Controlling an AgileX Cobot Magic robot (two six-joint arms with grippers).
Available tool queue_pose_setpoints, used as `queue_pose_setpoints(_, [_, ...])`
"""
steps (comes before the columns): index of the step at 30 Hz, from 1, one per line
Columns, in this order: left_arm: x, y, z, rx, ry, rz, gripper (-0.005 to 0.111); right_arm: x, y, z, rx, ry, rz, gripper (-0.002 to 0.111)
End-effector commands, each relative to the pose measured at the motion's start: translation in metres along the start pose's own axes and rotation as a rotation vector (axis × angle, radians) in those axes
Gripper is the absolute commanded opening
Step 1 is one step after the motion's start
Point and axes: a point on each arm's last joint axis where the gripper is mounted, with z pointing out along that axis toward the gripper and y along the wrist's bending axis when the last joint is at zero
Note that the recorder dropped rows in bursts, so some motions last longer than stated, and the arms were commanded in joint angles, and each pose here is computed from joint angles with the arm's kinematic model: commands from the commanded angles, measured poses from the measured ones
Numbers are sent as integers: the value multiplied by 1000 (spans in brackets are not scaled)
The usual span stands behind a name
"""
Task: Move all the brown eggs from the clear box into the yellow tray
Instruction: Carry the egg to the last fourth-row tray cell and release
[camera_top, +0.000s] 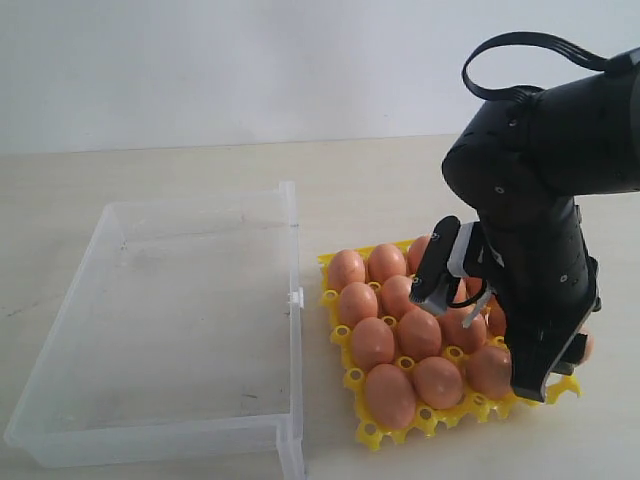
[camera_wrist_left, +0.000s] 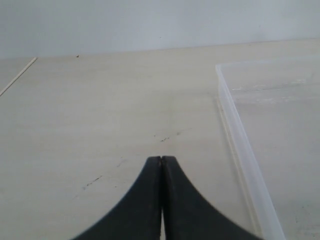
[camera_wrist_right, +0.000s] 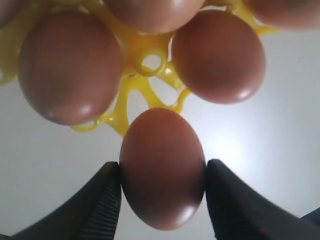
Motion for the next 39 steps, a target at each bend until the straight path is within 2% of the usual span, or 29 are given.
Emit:
queue_pose_setpoints(1, [-2,0,0,-3,-4,3,0,-2,-4,0,6,15,-26,0])
queue_pose_setpoints(21, [-2,0,0,-3,-4,3,0,-7,2,7,-50,37,-134,0])
queue_pose_setpoints(28, [-2,0,0,-3,-4,3,0,-9,0,12,-28,59,-139,0])
queue_pose_setpoints(32, [-2,0,0,-3,-4,3,0,-9,-1,12,-17,62,-132,10])
queue_pose_setpoints(39, [-2,0,0,-3,-4,3,0,-8,-2,12,-6,65,-131,41])
